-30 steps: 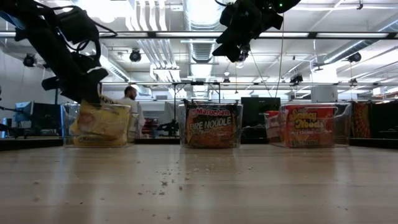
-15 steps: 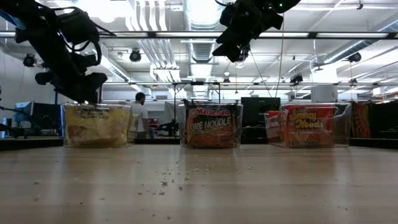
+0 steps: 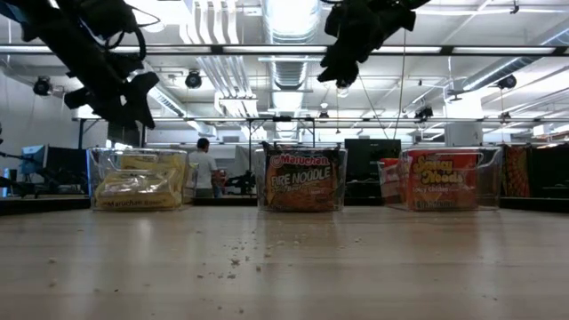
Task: Sort Maruchan noodles
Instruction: Return to Home Position
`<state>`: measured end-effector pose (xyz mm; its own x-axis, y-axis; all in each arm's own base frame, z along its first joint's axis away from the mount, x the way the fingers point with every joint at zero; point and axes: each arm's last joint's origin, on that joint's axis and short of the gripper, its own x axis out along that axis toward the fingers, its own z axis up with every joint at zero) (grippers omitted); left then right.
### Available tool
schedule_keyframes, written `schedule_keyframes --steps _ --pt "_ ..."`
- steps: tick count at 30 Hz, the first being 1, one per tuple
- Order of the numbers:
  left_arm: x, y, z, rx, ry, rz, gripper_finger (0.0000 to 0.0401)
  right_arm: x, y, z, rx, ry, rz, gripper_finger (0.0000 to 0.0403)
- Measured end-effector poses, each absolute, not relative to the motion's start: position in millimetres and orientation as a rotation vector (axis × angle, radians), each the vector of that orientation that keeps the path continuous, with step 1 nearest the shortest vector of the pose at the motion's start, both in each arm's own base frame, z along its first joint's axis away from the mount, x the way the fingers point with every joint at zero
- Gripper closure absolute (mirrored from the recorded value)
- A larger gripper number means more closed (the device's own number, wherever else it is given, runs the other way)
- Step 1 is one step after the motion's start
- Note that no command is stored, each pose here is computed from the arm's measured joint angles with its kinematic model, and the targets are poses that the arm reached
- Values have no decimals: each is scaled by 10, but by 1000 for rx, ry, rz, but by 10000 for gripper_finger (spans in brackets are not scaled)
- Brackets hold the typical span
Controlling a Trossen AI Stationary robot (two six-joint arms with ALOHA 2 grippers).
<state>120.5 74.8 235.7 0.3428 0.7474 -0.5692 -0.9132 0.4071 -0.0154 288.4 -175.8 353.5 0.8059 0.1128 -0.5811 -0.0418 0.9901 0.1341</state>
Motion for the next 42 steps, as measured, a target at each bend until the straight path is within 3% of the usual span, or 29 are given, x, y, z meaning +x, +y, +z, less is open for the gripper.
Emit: schedule_keyframes --steps 8,17,31,42 --pt "1075 665 2349 -351 385 1066 195 2715 -1680 3430 123 622 78 170" --pt "1097 553 2181 -354 152 754 195 2426 -1477 3175 141 531 40 170" --pt "1164 487 1718 -367 -93 516 195 1762 -1021 2523 237 294 -34 170" --pt "1197 478 1682 -306 -57 493 195 1445 -803 2160 191 110 -35 170"
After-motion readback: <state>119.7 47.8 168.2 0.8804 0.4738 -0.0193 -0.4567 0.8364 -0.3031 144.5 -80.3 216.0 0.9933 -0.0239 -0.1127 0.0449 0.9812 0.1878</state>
